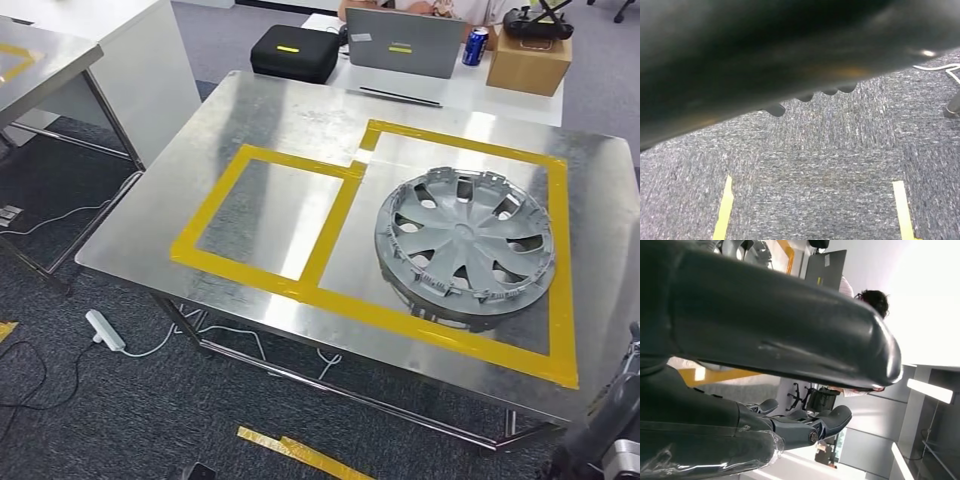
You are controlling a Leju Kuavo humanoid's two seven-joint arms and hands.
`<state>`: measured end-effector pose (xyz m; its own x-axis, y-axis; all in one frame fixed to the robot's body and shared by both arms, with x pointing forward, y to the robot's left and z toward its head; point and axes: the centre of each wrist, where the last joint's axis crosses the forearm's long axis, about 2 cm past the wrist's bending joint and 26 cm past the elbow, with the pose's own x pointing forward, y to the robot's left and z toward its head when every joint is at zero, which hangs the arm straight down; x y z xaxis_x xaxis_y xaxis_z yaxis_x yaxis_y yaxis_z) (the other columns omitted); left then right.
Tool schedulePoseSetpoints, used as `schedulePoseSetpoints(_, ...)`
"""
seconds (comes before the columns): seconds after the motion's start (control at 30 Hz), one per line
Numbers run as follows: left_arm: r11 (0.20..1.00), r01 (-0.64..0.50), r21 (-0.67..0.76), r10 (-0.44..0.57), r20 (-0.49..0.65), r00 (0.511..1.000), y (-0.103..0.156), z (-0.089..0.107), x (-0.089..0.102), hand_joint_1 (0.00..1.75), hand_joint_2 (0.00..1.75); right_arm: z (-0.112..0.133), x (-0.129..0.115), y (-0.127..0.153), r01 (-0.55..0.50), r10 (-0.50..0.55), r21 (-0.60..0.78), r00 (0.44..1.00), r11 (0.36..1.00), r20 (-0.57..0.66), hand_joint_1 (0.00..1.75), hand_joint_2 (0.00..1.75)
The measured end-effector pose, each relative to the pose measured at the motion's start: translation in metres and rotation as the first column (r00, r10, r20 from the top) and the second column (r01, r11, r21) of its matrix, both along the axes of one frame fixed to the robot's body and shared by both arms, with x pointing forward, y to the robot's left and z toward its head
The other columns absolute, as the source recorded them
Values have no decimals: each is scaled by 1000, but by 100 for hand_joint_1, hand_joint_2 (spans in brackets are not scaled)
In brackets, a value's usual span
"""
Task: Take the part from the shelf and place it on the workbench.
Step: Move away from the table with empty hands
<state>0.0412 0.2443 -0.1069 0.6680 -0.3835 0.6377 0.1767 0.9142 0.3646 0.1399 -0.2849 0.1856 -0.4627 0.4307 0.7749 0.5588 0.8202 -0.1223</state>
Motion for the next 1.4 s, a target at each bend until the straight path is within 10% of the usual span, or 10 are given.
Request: schedulePoseSetpoints(1.4, 1000, -20, 0, 20, -5, 1000, -2, 0, -3, 0, 0, -26, -15, -12, 197, -182, 112, 974, 974, -133, 0, 0)
